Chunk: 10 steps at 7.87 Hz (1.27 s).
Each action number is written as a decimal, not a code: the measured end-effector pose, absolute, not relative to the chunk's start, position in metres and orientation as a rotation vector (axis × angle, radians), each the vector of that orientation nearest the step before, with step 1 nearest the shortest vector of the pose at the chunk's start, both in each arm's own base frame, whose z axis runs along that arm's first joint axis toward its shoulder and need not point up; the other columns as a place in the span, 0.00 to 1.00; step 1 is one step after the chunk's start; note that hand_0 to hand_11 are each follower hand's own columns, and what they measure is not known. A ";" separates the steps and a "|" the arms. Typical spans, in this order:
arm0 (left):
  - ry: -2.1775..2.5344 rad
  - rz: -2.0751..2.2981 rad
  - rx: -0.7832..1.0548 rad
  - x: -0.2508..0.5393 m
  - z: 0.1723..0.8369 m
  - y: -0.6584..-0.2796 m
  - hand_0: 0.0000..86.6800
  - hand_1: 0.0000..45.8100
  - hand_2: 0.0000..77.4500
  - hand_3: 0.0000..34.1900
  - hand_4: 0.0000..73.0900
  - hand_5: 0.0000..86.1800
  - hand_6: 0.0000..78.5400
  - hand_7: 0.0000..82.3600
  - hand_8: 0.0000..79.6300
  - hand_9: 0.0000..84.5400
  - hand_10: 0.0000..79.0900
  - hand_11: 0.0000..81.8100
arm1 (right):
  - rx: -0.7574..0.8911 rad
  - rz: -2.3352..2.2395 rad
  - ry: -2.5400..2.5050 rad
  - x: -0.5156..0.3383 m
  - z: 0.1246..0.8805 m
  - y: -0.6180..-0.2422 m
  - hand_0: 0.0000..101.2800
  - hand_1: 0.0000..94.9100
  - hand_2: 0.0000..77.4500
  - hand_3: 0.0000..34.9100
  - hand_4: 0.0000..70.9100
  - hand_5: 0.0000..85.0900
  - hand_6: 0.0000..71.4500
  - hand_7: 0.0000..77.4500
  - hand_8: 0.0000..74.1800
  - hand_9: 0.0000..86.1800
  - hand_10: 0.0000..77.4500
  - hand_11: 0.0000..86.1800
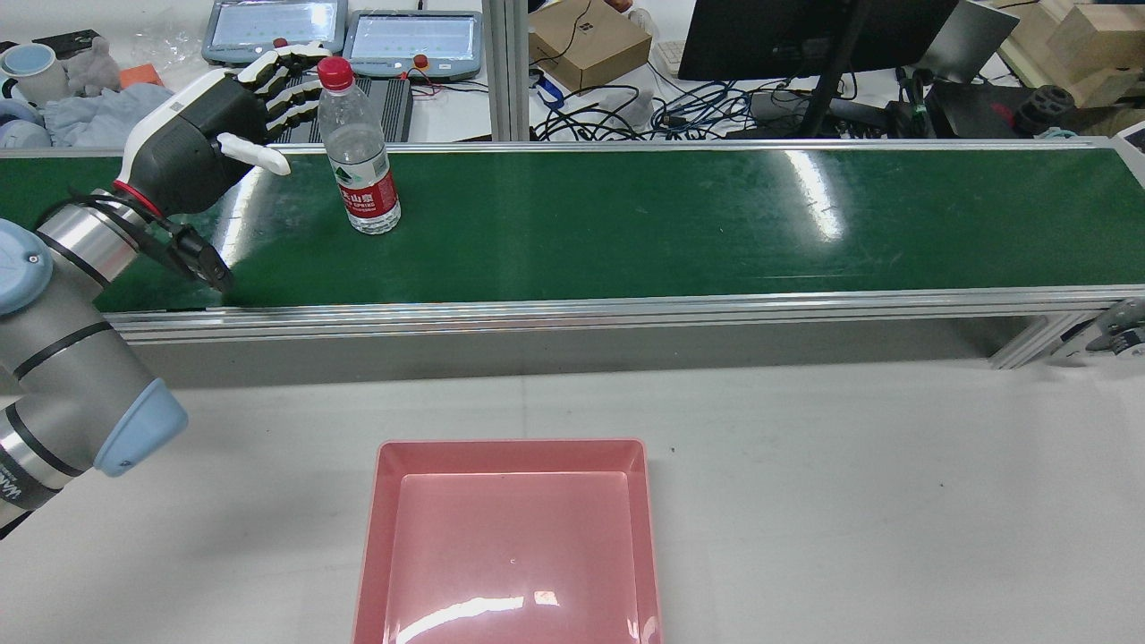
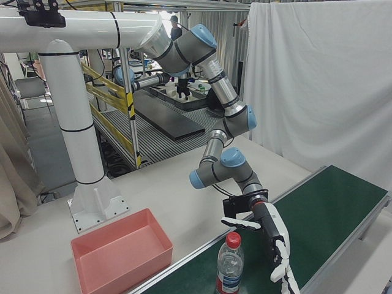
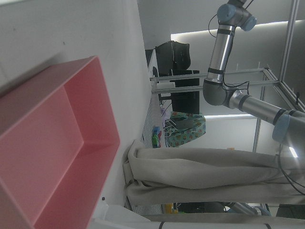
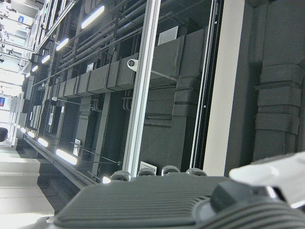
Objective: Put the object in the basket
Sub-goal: 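Reach the left hand forward toward the water bottle on the belt, then close the left hand fingers around the bottle and lift it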
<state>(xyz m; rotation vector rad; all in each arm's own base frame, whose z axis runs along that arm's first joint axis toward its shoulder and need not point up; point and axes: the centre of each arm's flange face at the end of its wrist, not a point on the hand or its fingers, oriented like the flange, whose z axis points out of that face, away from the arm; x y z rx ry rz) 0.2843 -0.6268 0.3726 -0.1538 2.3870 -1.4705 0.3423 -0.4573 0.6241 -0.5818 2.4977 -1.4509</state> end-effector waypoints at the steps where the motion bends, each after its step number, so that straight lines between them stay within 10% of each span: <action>1: 2.386 -1.468 -0.154 0.287 0.366 -0.628 0.58 0.02 0.02 0.27 0.11 0.35 0.06 0.05 0.13 0.15 0.07 0.11 | -0.582 -1.451 2.497 0.342 0.624 -0.457 0.00 0.00 0.01 0.01 0.01 0.00 0.00 0.01 0.00 0.00 0.00 0.00; 9: 2.383 -1.456 -0.172 0.299 0.357 -0.625 0.59 0.00 0.02 0.23 0.15 0.38 0.07 0.07 0.18 0.19 0.10 0.15 | -0.582 -1.451 2.498 0.342 0.624 -0.457 0.00 0.00 0.01 0.01 0.01 0.00 0.00 0.01 0.00 0.00 0.00 0.00; 10: 2.379 -1.459 -0.161 0.298 0.357 -0.625 0.64 0.00 0.02 0.20 0.17 0.58 0.16 0.17 0.25 0.28 0.22 0.31 | -0.582 -1.451 2.498 0.342 0.624 -0.457 0.00 0.00 0.01 0.01 0.01 0.00 0.00 0.01 0.00 0.00 0.00 0.00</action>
